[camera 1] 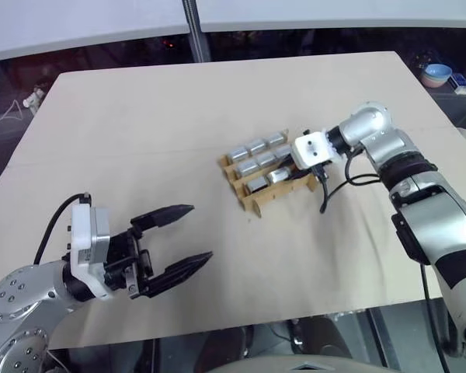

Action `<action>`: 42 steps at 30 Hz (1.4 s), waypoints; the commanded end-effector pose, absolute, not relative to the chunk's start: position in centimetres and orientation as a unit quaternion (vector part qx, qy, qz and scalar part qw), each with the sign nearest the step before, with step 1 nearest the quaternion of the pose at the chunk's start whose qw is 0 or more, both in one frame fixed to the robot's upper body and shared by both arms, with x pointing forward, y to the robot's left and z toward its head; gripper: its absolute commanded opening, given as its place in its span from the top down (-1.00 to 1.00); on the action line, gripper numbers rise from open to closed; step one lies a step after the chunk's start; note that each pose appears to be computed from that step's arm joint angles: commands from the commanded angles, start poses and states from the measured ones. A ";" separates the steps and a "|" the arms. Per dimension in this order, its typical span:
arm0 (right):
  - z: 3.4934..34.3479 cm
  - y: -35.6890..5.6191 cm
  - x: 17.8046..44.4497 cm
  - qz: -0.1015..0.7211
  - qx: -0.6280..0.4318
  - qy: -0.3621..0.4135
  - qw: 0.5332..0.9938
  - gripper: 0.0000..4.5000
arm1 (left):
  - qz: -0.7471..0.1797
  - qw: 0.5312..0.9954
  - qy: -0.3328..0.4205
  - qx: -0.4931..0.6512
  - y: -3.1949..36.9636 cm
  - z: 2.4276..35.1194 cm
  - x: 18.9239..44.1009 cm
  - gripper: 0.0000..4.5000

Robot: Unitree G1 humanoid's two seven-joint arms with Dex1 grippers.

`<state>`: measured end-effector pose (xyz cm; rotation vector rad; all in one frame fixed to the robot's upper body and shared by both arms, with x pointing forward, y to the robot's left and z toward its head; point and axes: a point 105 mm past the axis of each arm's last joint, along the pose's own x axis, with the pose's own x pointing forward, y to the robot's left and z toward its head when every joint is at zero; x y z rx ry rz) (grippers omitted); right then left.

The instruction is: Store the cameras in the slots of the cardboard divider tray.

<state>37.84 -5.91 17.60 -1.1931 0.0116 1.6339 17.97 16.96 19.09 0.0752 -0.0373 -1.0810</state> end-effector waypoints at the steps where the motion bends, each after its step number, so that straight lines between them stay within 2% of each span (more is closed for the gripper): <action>1: 17.2 -5.6 38.0 0.688 -0.501 0.040 0.523 0.69 | -0.517 0.854 -0.039 0.049 16.7 20.0 17.5 -1.00; 9: 16.7 -4.9 38.7 0.674 -0.497 0.076 0.541 0.69 | -0.518 0.853 -0.039 0.048 16.6 20.0 17.6 -1.00; 12: 17.1 -4.8 39.2 0.659 -0.497 0.057 0.561 0.07 | -0.519 0.852 -0.039 0.047 16.5 20.0 17.6 -1.00; 13: 17.5 -4.8 39.4 0.651 -0.502 0.043 0.568 -0.21 | -0.520 0.852 -0.039 0.047 16.5 20.0 17.6 -1.00; 15: 18.6 -4.7 39.8 0.636 -0.498 0.014 0.590 -0.45 | -0.520 0.852 -0.039 0.046 16.5 20.0 17.6 -1.00; 16: 19.4 -4.8 39.9 0.633 -0.490 0.002 0.599 -0.64 | -0.521 0.852 -0.039 0.046 16.5 20.0 17.6 -1.00; 18: 21.2 -5.2 39.8 0.626 -0.481 -0.034 0.613 -0.64 | -0.522 0.851 -0.039 0.046 16.5 20.0 17.7 -1.00; 20: 23.3 -6.3 39.5 0.620 -0.440 -0.058 0.647 -0.64 | -0.523 0.850 -0.042 0.046 16.4 20.0 17.8 -1.00; 24: 26.9 -10.3 38.1 0.553 -0.334 -0.084 0.759 -0.64 | -0.526 0.848 -0.047 0.043 16.2 20.1 18.0 -1.00; 25: 27.1 -12.4 38.2 0.504 -0.294 -0.074 0.809 -0.64 | -0.527 0.847 -0.049 0.041 16.1 20.1 18.2 -1.00; 27: 26.7 -15.4 38.3 0.415 -0.241 -0.049 0.876 -0.87 | -0.530 0.846 -0.051 0.038 16.0 20.1 18.5 -1.00; 28: 25.9 -17.3 39.2 0.337 -0.224 -0.039 0.914 -0.99 | -0.532 0.844 -0.053 0.037 15.9 20.2 18.7 -1.00; 30: 25.1 -20.5 40.6 0.193 -0.198 -0.031 0.960 -0.99 | -0.536 0.842 -0.055 0.037 15.8 20.2 19.1 -1.00; 35: 20.4 -23.9 42.2 0.040 -0.110 0.030 0.993 -0.99 | -0.533 0.843 -0.060 0.038 15.5 20.4 20.3 -1.00; 42: 16.9 -24.1 43.4 -0.006 -0.064 0.065 0.996 -0.99 | -0.535 0.842 -0.058 0.042 15.8 20.6 20.5 -1.00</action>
